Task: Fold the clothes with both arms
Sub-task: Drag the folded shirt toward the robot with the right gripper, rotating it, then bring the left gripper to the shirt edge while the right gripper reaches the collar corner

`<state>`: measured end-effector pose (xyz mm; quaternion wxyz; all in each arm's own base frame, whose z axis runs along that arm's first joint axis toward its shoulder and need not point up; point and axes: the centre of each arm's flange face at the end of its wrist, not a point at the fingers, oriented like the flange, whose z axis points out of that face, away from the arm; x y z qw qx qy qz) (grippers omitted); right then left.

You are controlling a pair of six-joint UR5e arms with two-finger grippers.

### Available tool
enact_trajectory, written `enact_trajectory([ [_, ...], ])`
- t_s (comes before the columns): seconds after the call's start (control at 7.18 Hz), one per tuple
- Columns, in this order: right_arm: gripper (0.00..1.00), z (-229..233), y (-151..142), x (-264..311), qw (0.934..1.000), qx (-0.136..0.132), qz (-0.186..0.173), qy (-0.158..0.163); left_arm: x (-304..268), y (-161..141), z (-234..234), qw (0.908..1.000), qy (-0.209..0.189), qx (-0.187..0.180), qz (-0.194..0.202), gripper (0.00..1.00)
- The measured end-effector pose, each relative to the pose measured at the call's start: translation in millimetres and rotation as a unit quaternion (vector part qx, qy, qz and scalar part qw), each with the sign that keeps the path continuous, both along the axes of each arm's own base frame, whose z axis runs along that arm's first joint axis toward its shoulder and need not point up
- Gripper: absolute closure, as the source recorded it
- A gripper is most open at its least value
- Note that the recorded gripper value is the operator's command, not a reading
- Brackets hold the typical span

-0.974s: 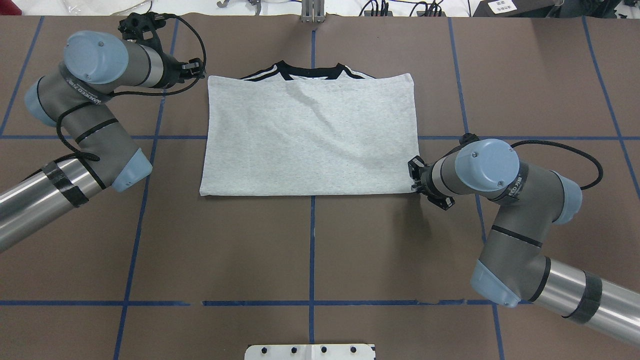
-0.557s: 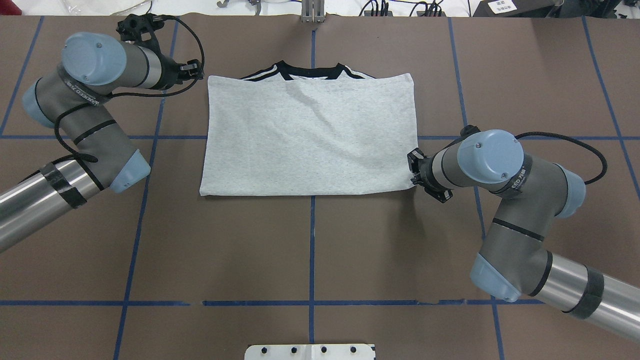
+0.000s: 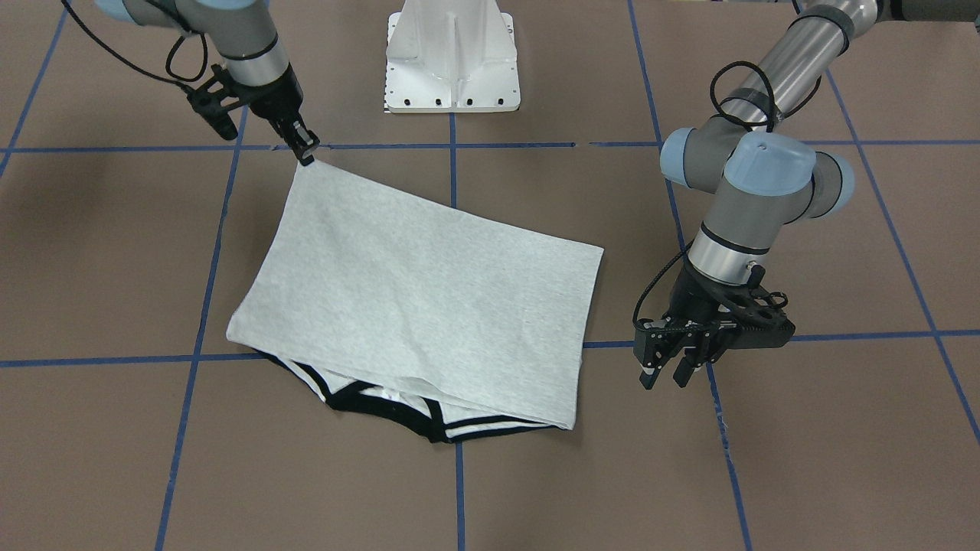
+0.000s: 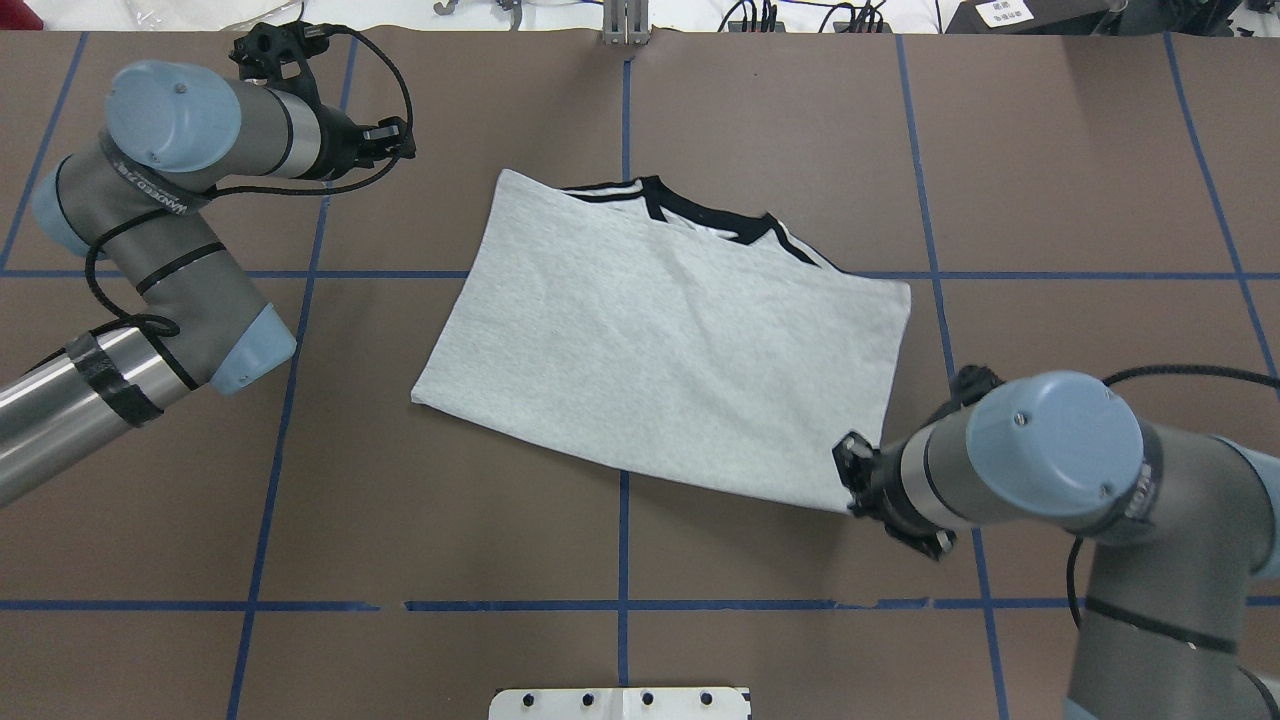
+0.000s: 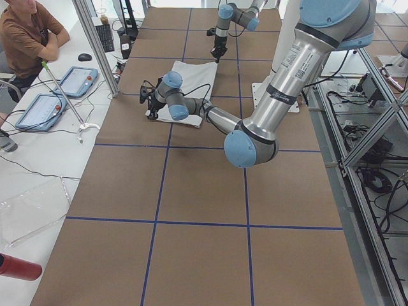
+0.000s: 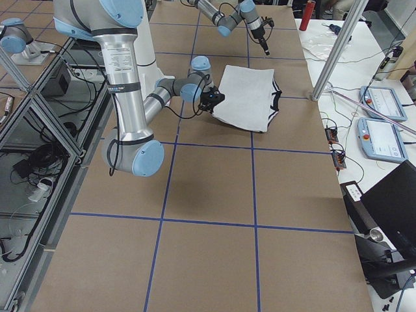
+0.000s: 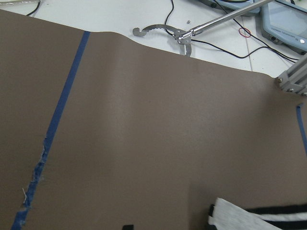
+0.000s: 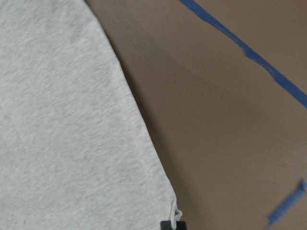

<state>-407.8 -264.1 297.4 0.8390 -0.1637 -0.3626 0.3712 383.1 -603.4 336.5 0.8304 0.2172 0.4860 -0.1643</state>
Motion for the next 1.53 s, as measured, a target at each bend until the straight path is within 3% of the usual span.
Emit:
enact_trajectory([
  [0.28, 1.00, -6, 93, 4, 0.9929, -0.046, -0.108, 0.019, -19, 41, -8, 0.9983, 0.038, -0.006, 0.044, 0.22],
  [0.42, 0.04, -2, 130, 6, 0.9865, -0.054, -0.152, 0.030, -26, 57, -13, 0.9966, 0.056, -0.015, 0.058, 0.14],
  [0.56, 0.00, 3, 157, 11, 0.9806, -0.057, -0.184, 0.038, -31, 70, -17, 0.9949, 0.068, -0.021, 0.071, 0.12],
  [0.7, 0.00, 3, 166, 15, 0.9786, -0.057, -0.194, 0.040, -33, 83, -16, 0.9932, 0.076, -0.029, 0.083, 0.13],
  [0.84, 0.00, 2, 153, 21, 0.9817, -0.058, -0.177, 0.037, -29, 109, -16, 0.9900, 0.091, -0.050, 0.095, 0.14],
  [0.97, 0.00, -2, 122, 31, 0.9883, -0.058, -0.138, 0.030, -17, 144, -19, 0.9839, 0.114, -0.084, 0.109, 0.13],
  [1.11, 0.00, -15, 77, 44, 0.9952, -0.053, -0.082, 0.010, -1, 176, -23, 0.9765, 0.131, -0.116, 0.126, 0.00],
  [1.25, 0.00, -36, 24, 58, 0.9988, -0.043, -0.019, -0.017, 19, 207, -24, 0.9672, 0.144, -0.154, 0.142, 0.00],
  [1.53, 0.00, -79, -75, 62, 0.9961, -0.018, 0.069, -0.052, 68, 268, -26, 0.9423, 0.163, -0.248, 0.154, 0.03],
])
